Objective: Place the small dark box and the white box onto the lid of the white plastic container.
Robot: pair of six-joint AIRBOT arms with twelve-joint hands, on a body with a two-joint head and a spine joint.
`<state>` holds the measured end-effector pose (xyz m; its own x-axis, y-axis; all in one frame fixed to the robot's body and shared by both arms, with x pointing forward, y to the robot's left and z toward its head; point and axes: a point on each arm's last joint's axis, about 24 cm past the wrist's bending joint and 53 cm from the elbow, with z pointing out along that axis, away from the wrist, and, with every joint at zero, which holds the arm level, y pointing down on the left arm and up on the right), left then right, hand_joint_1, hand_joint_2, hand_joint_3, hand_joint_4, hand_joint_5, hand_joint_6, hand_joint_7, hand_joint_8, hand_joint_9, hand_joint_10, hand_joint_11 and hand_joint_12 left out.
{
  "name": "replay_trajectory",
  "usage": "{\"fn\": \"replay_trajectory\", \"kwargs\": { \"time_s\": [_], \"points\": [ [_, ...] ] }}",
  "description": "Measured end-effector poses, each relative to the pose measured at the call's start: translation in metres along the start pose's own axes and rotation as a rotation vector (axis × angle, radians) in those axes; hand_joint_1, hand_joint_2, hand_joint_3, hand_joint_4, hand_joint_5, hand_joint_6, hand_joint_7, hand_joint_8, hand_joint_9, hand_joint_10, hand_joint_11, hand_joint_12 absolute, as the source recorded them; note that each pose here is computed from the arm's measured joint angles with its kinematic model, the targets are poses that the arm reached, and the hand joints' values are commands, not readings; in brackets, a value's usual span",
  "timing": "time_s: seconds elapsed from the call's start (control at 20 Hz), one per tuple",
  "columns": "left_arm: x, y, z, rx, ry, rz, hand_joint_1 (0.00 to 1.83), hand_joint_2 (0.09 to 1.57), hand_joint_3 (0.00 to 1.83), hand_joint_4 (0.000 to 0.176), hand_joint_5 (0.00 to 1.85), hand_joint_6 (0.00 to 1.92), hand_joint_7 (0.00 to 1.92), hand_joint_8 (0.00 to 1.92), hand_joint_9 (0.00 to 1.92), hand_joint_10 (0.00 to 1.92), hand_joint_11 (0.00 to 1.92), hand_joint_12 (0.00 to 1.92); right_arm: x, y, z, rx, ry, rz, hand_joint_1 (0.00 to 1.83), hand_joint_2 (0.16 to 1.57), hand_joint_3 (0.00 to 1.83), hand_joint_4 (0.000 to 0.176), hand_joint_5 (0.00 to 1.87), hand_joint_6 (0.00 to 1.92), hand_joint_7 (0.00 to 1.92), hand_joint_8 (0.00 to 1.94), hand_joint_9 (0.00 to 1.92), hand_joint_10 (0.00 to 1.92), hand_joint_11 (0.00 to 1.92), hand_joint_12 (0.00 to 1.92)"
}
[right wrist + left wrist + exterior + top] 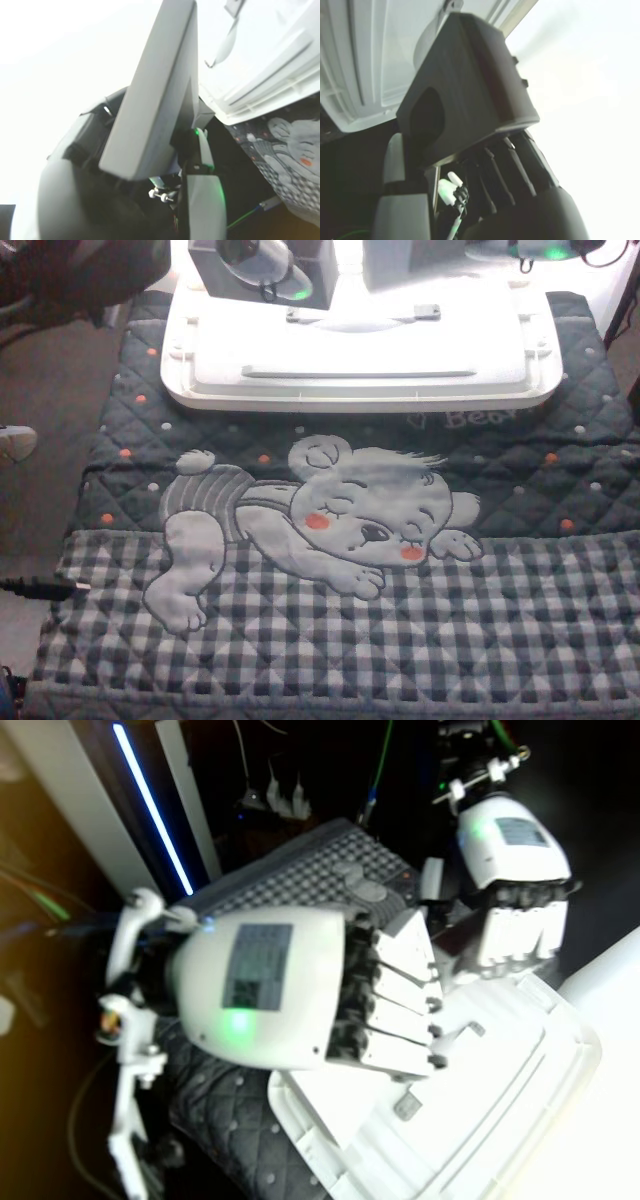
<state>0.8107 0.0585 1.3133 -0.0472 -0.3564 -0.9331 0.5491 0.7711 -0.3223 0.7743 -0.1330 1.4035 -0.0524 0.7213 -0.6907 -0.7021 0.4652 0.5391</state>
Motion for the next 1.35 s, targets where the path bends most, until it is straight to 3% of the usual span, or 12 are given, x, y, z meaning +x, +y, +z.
{"fn": "replay_trajectory", "kwargs": {
  "time_s": [0.05,0.1,0.15,0.65,0.75,0.85,0.95,1.05,1.1,1.15,1.2,1.35],
  "points": [
    [0.0,0.0,0.0,-0.003,0.002,0.007,1.15,0.91,0.0,0.1,0.29,0.04,0.12,0.01,0.06,0.01,0.0,0.28,0.002,-0.005,0.0,0.019,0.007,0.004,1.03,0.78,0.0,0.173,0.02,0.0,0.03,0.0,0.09,0.0,0.02,0.5],
    [0.002,0.001,-0.001,-0.006,0.006,0.015,1.11,0.89,0.0,0.161,0.18,0.01,0.04,0.01,0.01,0.0,0.0,0.11,0.001,-0.005,0.0,0.02,0.006,0.004,1.0,0.76,0.0,0.175,0.0,0.0,0.01,0.0,0.02,0.0,0.0,0.19],
    [0.003,0.0,-0.002,-0.008,0.011,0.027,1.1,0.87,0.0,0.173,0.09,0.0,0.01,0.0,0.0,0.0,0.0,0.02,0.001,-0.003,0.0,0.013,0.003,0.004,0.94,0.78,0.01,0.176,0.0,0.0,0.0,0.0,0.0,0.0,0.0,0.04],
    [0.005,-0.011,-0.015,0.017,0.018,0.048,0.99,0.81,0.0,0.176,0.0,0.0,0.0,0.0,0.0,0.0,0.03,0.02,-0.002,0.002,-0.01,0.006,0.015,-0.007,0.89,0.75,0.0,0.176,0.0,0.0,0.0,0.0,0.0,0.0,0.0,0.0],
    [-0.002,-0.016,-0.027,0.039,-0.009,0.046,0.99,0.79,0.0,0.139,0.0,0.0,0.0,0.0,0.0,0.0,0.01,0.01,-0.008,0.002,-0.017,0.007,0.014,-0.014,0.92,0.72,0.0,0.176,0.0,0.0,0.0,0.0,0.0,0.0,0.0,0.0],
    [-0.011,-0.023,-0.04,0.069,-0.05,0.057,0.99,0.81,0.0,0.141,0.0,0.0,0.0,0.0,0.0,0.0,0.04,0.02,-0.017,0.002,-0.024,0.008,0.002,-0.018,0.85,0.74,0.0,0.176,0.0,0.0,0.0,0.0,0.0,0.0,0.0,0.0],
    [-0.024,-0.032,-0.052,0.1,-0.1,0.059,1.0,0.81,0.0,0.103,0.0,0.0,0.0,0.0,0.0,0.0,0.08,0.04,-0.021,0.011,-0.03,-0.019,-0.007,-0.014,0.79,0.74,0.0,0.176,0.0,0.0,0.0,0.0,0.0,0.0,0.0,0.0],
    [-0.033,-0.039,-0.064,0.127,-0.137,0.067,1.07,0.8,0.0,0.112,0.0,0.0,0.0,0.0,0.0,0.0,0.07,0.04,-0.019,0.023,-0.034,-0.06,-0.01,-0.01,0.77,0.74,0.0,0.176,0.0,0.0,0.0,0.0,0.0,0.0,0.01,0.01],
    [-0.035,-0.043,-0.071,0.142,-0.154,0.074,1.07,0.81,0.0,0.158,0.0,0.0,0.0,0.0,0.0,0.0,0.1,0.05,-0.016,0.026,-0.04,-0.084,-0.01,-0.011,0.76,0.75,0.0,0.172,0.0,0.0,0.0,0.0,0.0,0.0,0.08,0.04],
    [-0.038,-0.044,-0.075,0.149,-0.167,0.074,1.06,0.8,0.0,0.157,0.0,0.0,0.0,0.0,0.0,0.0,0.12,0.06,-0.012,0.028,-0.043,-0.099,-0.003,-0.016,0.75,0.76,0.0,0.156,0.0,0.0,0.01,0.0,0.02,0.01,0.12,0.06],
    [-0.04,-0.044,-0.082,0.155,-0.183,0.076,1.07,0.81,0.0,0.133,0.0,0.0,0.0,0.0,0.0,0.0,0.09,0.05,-0.006,0.028,-0.046,-0.1,0.009,-0.016,0.74,0.75,0.0,0.162,0.0,0.0,0.04,0.01,0.05,0.02,0.15,0.07],
    [-0.048,-0.052,-0.104,0.188,-0.235,0.077,1.1,0.83,0.01,0.137,0.0,0.0,0.0,0.0,0.0,0.0,0.05,0.03,-0.008,0.033,-0.052,-0.119,0.001,-0.007,0.73,0.77,0.01,0.176,0.0,0.0,0.04,0.01,0.05,0.01,0.1,0.06]
  ]
}}
